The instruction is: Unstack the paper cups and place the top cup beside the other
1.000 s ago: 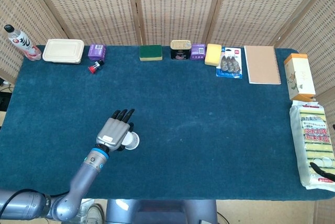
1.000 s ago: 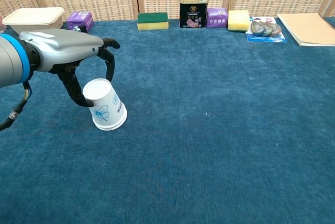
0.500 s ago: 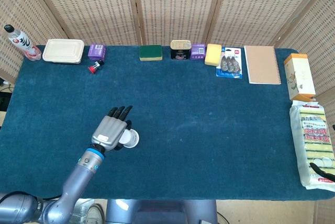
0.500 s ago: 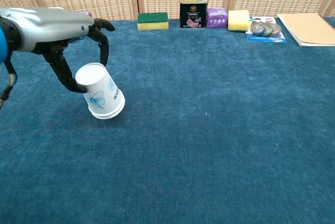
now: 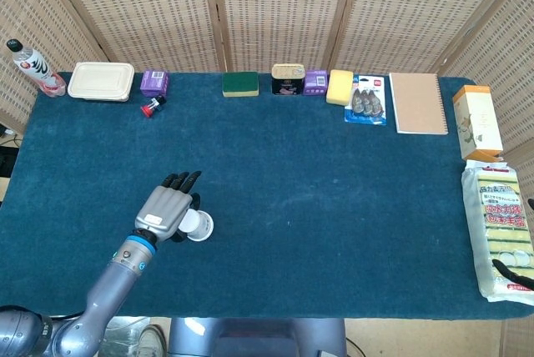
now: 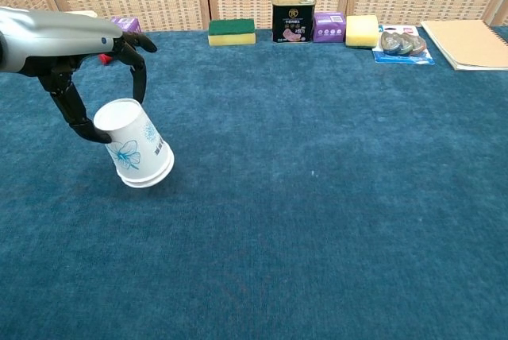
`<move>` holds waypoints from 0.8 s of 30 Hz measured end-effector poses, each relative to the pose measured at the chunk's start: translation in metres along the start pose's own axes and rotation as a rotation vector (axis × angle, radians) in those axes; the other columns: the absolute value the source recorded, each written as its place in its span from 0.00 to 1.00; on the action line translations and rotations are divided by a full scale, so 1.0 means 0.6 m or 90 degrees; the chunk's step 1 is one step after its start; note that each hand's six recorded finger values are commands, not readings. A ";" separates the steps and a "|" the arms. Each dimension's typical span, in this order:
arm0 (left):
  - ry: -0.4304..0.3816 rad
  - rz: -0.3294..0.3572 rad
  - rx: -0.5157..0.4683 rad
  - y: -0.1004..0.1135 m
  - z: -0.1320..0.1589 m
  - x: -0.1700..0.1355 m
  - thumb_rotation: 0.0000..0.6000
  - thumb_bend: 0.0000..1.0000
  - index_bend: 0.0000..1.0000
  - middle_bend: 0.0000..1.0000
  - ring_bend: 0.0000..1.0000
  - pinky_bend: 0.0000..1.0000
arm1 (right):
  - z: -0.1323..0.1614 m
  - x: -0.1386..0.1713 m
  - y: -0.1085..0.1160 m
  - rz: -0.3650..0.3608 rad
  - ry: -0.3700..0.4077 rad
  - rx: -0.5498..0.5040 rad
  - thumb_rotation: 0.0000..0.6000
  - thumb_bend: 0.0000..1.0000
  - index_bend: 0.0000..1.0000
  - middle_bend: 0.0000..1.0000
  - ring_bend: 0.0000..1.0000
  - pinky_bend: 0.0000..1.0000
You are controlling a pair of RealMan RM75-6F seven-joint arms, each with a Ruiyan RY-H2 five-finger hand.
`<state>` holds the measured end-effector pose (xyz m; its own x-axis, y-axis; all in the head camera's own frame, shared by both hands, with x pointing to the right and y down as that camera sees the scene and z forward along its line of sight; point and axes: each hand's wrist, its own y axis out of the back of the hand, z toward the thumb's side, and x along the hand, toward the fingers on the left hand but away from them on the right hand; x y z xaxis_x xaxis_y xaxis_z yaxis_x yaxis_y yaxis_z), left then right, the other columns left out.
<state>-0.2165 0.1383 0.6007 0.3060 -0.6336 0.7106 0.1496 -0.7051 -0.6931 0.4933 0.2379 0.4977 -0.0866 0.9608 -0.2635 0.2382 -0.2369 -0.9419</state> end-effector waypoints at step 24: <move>-0.016 0.013 -0.027 0.016 0.010 -0.010 1.00 0.17 0.42 0.00 0.00 0.08 | -0.003 -0.001 0.001 -0.001 -0.003 -0.001 1.00 0.06 0.03 0.00 0.00 0.00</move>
<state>-0.2114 0.1372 0.5889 0.3318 -0.6398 0.6932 0.1039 -0.7056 -0.7010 0.4953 0.2373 0.4977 -0.0918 0.9606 -0.2625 0.2388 -0.2347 -0.9423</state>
